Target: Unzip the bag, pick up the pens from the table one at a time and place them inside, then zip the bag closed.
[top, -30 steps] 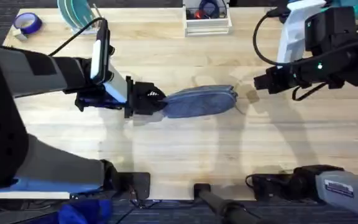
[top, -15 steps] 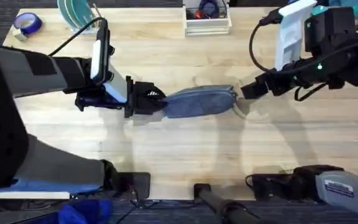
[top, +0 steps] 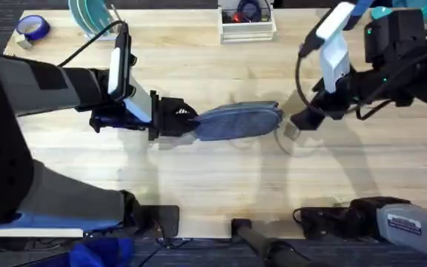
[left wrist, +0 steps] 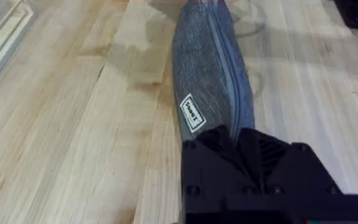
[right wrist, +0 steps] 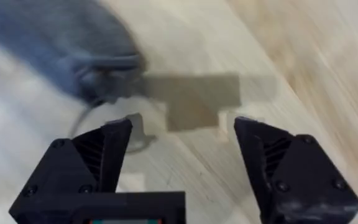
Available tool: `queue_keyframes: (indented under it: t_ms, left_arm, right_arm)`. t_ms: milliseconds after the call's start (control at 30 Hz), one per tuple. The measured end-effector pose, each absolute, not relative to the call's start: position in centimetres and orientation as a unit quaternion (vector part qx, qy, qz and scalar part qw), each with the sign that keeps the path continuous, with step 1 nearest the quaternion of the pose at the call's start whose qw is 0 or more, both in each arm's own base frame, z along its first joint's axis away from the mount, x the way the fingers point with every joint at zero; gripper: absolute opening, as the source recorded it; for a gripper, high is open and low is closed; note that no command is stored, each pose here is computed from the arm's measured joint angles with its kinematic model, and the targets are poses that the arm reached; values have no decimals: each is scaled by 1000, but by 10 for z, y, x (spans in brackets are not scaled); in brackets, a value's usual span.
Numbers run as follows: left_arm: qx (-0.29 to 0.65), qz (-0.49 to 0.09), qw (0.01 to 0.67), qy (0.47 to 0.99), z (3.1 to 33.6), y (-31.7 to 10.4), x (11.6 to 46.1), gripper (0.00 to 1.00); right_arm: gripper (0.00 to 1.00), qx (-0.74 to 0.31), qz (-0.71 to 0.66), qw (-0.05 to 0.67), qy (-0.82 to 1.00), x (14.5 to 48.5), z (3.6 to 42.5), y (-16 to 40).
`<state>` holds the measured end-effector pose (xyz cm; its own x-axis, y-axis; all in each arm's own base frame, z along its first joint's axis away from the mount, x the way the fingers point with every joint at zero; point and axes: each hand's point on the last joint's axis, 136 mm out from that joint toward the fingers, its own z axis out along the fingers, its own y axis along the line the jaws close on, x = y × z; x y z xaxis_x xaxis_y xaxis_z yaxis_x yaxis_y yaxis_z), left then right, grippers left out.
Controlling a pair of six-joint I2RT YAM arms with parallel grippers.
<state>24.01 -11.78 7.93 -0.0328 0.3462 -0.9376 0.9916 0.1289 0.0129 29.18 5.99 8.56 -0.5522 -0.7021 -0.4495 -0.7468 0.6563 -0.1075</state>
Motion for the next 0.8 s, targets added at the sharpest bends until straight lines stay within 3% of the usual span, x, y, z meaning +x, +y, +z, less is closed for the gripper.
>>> queue_keyframes:
  t_ms: [233, 533, 800]
  left_arm:
    - [546, -371, 434, 613, 79, -118, 241, 42]
    - [549, -366, 438, 610, 79, -117, 243, 42]
    - [549, -366, 438, 610, 79, -117, 243, 42]
  right_arm:
    - [998, -482, 158, 282, 814, 272, 99, 64]
    - [998, -518, 236, 403, 716, 262, 136, 70]
    - [998, -552, 283, 409, 669, 258, 130, 96]
